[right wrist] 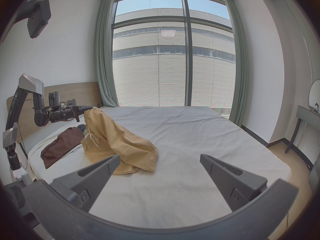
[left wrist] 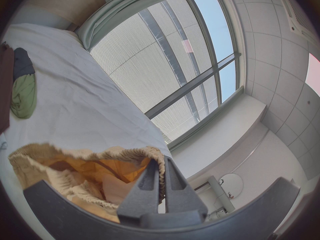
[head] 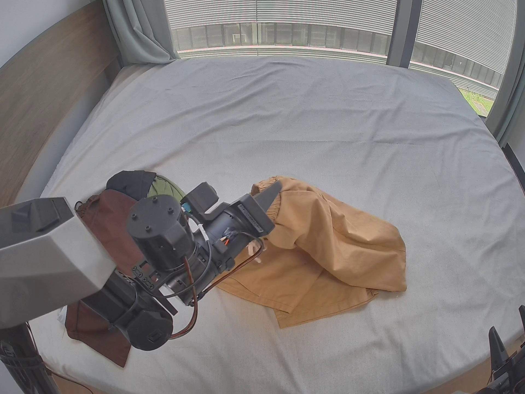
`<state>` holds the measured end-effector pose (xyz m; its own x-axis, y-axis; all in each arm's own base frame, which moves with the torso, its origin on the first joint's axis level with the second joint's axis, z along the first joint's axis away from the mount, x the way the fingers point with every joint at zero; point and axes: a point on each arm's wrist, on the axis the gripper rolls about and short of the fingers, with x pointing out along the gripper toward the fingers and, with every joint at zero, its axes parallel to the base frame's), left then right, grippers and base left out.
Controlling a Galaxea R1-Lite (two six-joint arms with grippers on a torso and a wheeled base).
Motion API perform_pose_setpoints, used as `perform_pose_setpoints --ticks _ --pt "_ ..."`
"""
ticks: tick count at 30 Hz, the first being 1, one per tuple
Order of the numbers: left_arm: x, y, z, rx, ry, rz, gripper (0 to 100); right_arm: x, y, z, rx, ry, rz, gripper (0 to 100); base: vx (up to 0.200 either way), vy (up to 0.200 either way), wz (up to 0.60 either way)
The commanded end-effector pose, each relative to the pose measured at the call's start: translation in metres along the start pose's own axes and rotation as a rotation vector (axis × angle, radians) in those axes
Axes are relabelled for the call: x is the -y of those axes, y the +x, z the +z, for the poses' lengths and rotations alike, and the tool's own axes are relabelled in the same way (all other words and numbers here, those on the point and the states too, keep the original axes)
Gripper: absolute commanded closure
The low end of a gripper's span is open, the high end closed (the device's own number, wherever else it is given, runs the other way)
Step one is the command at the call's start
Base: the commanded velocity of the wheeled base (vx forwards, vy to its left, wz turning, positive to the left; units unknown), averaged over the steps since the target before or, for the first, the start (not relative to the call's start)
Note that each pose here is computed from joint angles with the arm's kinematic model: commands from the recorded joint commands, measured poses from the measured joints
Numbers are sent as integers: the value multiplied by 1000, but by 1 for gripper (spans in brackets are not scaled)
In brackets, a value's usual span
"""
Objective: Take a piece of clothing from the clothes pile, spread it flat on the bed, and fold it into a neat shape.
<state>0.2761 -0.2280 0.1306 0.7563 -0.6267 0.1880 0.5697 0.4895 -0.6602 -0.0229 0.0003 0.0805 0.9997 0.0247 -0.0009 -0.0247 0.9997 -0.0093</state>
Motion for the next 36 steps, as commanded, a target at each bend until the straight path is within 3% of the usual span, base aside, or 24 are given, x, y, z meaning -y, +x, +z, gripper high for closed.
perform_pose_setpoints --ticks 1,5,14,23,29,32,36 --pt "-19 -10 1 -18 22 52 100 0 0 -5 -2 -1 1 0 0 0 0" --pt "-24 -19 11 -9 38 76 100 0 0 -5 -4 -1 1 0 0 0 0" --pt "-46 -56 32 -86 160 111 100 0 0 -5 -4 -1 1 0 0 0 0" --pt "-64 -78 50 -122 163 121 100 0 0 -5 -2 0 0 0 0 0 0" --pt "-71 -84 54 -140 177 120 100 0 0 -5 -4 -1 0 0 0 0 0" --pt "-77 -84 50 -162 237 129 100 0 0 -5 -1 0 1 0 0 0 0" --pt "-83 -85 44 -185 251 150 100 0 0 -5 -1 0 1 0 0 0 0"
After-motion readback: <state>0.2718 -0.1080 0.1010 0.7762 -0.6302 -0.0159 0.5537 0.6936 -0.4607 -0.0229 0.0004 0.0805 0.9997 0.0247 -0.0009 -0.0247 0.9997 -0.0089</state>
